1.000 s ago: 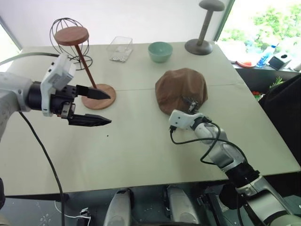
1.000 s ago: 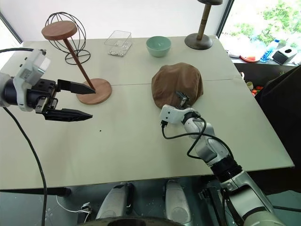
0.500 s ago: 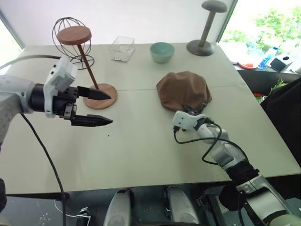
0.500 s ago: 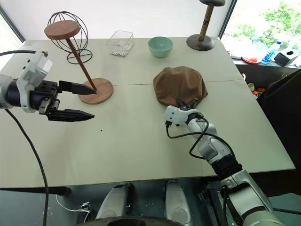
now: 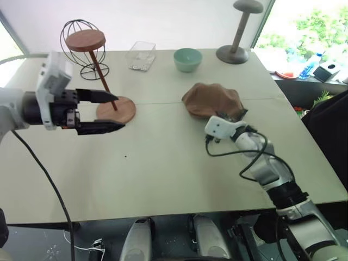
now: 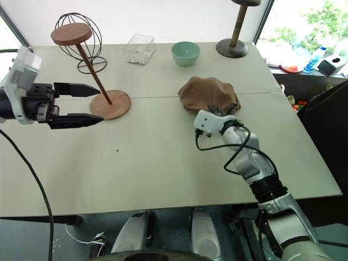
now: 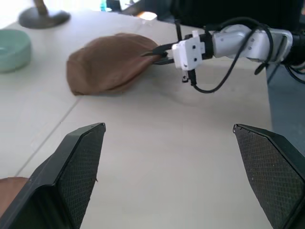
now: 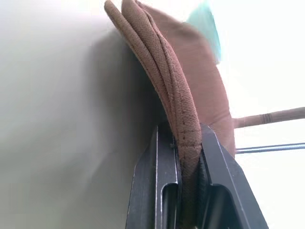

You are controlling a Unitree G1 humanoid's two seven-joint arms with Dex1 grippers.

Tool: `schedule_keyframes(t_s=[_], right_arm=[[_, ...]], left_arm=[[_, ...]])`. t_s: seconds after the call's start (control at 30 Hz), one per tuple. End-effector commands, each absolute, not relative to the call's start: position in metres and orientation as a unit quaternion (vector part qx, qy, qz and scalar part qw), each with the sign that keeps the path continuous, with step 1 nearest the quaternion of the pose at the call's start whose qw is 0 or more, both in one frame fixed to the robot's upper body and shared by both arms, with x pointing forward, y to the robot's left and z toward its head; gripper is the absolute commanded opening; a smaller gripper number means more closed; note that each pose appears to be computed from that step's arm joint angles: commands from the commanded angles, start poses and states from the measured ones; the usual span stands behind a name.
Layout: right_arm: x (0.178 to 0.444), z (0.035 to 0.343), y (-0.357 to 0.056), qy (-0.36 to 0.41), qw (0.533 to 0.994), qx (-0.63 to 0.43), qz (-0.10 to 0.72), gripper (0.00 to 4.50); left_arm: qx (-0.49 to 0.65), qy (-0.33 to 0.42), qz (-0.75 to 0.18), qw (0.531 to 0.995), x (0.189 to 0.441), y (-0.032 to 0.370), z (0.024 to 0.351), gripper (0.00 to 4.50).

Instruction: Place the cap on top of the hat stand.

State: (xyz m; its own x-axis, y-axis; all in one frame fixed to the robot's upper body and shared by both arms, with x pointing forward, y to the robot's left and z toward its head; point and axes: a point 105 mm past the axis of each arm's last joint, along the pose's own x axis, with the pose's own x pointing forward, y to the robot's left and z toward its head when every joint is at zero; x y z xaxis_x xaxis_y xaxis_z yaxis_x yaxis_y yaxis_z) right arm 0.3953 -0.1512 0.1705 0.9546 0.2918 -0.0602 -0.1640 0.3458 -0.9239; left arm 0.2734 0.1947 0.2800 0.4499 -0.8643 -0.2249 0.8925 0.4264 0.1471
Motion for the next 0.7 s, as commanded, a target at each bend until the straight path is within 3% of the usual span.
schedule_keyframes(t_s=[0.03,0.17,0.33,0.47,0.7], right_arm=[[0.397,0.268,-0.140,-0.182,0.806,-0.553,0.104,0.05],[0.397,0.339,-0.103,-0.285,0.766,-0.564,0.117,0.05],[0.389,0.405,-0.040,-0.394,0.746,-0.512,0.161,0.05],[0.373,0.433,0.012,-0.453,0.731,-0.460,0.219,0.05],[0.347,0.444,0.072,-0.496,0.708,-0.409,0.293,0.05]], left_arm=[[0.102,-0.007,-0.463,0.880,0.266,0.213,0.311,4.50],[0.038,-0.082,-0.390,0.917,0.257,0.237,0.342,4.50],[0.066,-0.066,-0.303,0.949,0.233,0.274,0.343,4.50],[0.084,-0.066,-0.212,0.972,0.210,0.317,0.352,4.50],[0.082,-0.073,-0.116,0.987,0.175,0.363,0.359,4.50]])
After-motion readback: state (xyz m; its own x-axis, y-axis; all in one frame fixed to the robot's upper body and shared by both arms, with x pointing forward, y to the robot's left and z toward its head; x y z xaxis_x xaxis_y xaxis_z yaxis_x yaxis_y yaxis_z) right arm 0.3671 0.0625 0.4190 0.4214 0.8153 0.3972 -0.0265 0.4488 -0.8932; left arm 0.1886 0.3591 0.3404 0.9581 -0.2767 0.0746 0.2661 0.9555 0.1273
